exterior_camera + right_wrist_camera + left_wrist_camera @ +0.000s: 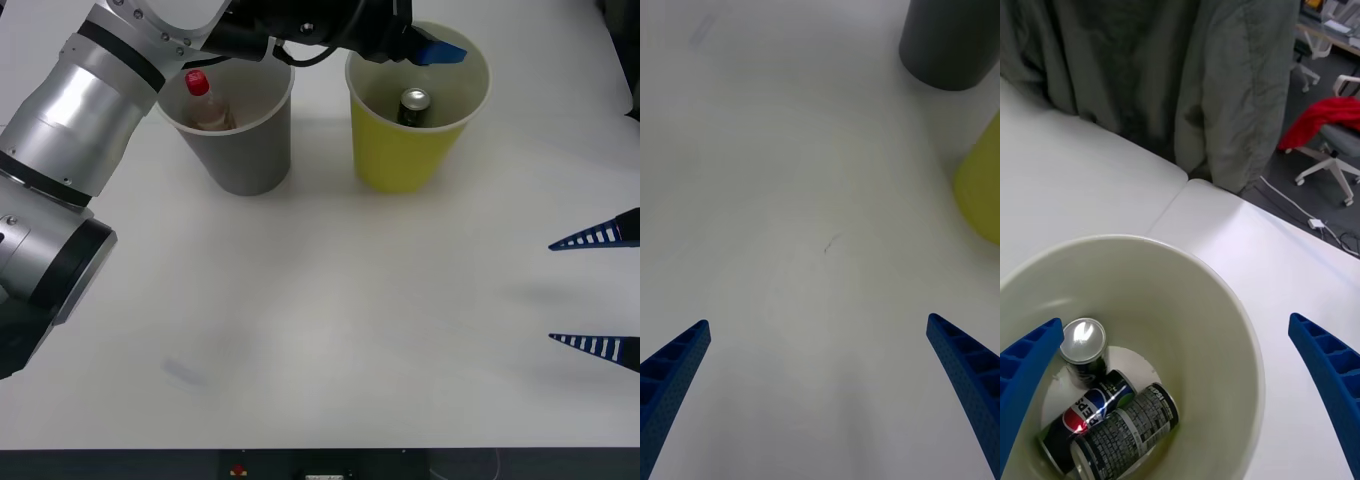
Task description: Put the can into the green bin and the plastic bottle into the gray bin
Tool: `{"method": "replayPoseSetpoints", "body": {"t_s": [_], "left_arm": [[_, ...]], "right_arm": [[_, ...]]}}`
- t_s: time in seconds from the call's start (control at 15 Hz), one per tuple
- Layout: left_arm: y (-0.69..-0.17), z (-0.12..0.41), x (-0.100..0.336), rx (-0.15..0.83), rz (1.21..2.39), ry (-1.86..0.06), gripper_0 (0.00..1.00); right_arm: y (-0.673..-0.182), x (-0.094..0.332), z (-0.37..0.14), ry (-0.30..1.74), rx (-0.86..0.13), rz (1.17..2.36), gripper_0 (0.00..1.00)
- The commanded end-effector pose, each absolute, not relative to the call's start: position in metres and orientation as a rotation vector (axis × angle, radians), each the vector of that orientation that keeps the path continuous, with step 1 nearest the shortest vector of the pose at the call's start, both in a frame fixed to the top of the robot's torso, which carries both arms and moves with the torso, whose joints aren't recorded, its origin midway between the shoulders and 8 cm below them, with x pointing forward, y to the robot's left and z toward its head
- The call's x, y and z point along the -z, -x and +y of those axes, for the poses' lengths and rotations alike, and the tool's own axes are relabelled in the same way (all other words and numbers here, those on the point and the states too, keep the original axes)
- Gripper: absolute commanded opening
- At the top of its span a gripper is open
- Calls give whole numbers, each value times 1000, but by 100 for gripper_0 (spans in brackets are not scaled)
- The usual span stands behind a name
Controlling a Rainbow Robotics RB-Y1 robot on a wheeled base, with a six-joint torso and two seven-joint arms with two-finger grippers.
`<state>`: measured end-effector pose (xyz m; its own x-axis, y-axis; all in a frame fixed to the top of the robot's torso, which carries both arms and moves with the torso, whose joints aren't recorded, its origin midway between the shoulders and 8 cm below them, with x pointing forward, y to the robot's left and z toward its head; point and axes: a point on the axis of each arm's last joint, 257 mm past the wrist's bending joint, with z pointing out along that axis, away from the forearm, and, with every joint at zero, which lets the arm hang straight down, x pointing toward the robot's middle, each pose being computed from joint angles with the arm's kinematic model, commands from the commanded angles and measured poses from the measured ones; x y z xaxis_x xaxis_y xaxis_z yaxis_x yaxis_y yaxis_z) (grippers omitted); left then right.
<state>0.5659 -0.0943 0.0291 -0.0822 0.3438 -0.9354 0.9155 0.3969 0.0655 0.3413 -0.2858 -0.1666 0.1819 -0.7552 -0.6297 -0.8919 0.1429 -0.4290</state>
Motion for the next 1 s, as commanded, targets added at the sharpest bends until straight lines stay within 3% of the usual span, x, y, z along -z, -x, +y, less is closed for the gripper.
{"method": "replayPoseSetpoints", "body": {"t_s": [0.07, 0.53, 1.0], "left_arm": [[-536, -64, -20, 762, 1556, -1191, 100], [-464, 23, 6, 778, 1448, -1385, 100], [-409, 87, 54, 713, 1500, -1468, 100]], "right_arm": [[-341, 167, -286, 1634, -209, 1596, 100], [-341, 167, -286, 1634, -209, 1596, 100], [-341, 167, -286, 1634, -209, 1596, 100]]}}
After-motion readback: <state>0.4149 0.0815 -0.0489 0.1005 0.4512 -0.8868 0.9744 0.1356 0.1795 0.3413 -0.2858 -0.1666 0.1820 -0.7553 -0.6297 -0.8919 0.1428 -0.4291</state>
